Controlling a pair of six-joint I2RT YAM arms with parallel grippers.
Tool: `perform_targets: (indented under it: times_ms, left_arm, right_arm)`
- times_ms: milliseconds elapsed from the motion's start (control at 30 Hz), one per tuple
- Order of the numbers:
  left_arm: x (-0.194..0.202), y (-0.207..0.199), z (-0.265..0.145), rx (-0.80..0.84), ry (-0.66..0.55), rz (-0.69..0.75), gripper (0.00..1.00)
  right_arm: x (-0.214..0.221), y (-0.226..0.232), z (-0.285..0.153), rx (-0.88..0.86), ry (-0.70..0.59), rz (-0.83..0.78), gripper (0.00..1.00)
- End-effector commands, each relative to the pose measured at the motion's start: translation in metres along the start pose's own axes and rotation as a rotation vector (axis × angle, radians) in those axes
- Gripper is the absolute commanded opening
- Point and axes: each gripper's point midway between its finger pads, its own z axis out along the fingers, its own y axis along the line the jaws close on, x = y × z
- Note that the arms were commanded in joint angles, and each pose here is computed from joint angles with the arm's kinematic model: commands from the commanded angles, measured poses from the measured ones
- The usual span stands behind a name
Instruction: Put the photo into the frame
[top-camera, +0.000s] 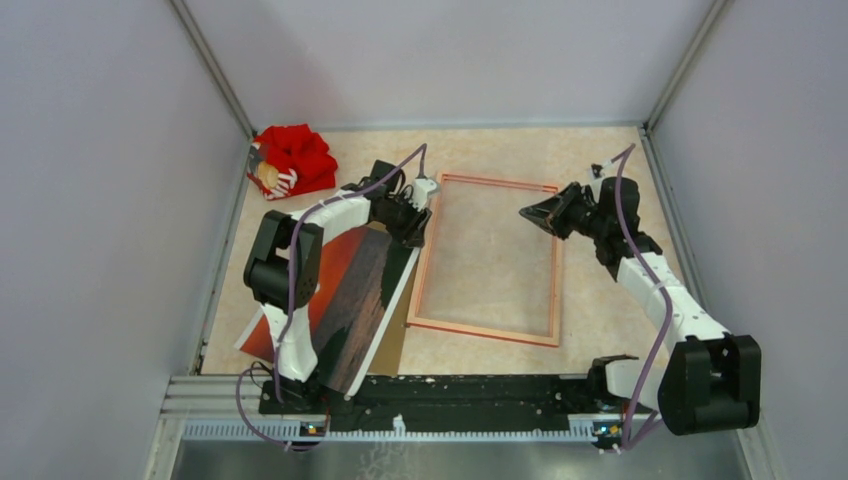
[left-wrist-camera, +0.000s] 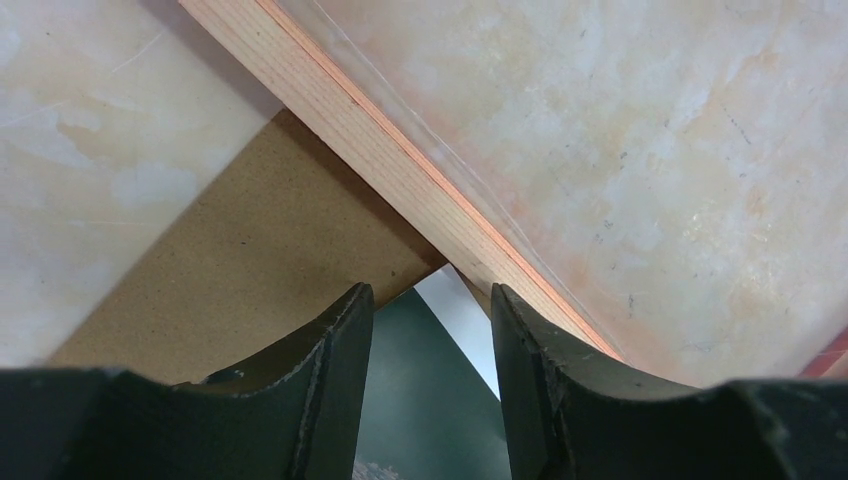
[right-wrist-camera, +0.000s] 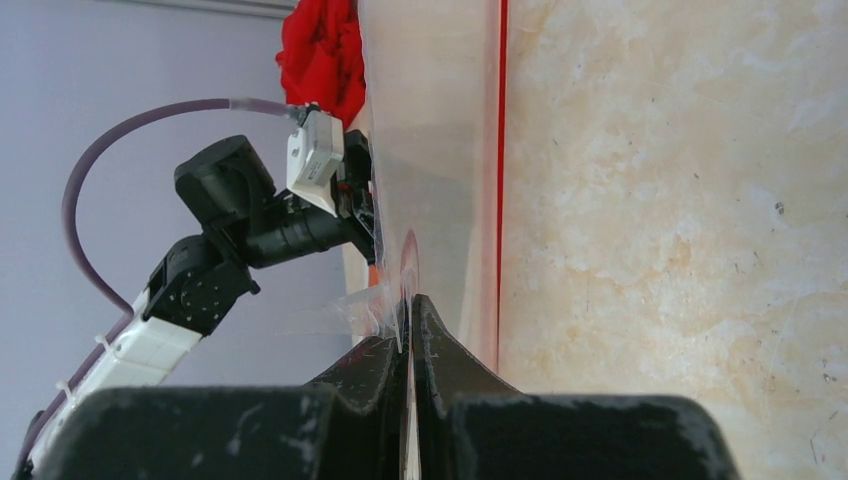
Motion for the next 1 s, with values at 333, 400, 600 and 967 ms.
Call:
perform_targets:
  times_ms: [333, 400, 600, 967]
  left_arm:
    - [-0.0066, 0.0016, 0.0023, -0.001, -0.027, 0.024, 0.53]
    - [-0.0069, 0.0016, 0.0024, -0.002, -0.027, 0.026, 0.54]
    - [-0.007, 0.0019, 0.0014, -0.003, -0.027, 0.025, 0.53]
    - [-0.0082, 0.0012, 0.0006, -0.003, -0.029, 0.03, 0.53]
  right_arm:
    - [0.004, 0.0229, -0.0036, -0.099, 0.01, -0.001, 0.0]
    - [0.0048, 0.0246, -0.004, -0.109, 0.014, -0.003, 0.0]
    - [0.0033, 0.0261, -0.0036, -0.113, 0.01, 0.0, 0.0]
    - [0.0042, 0.0229, -0.0071, -0.081, 0.003, 0.038, 0.0]
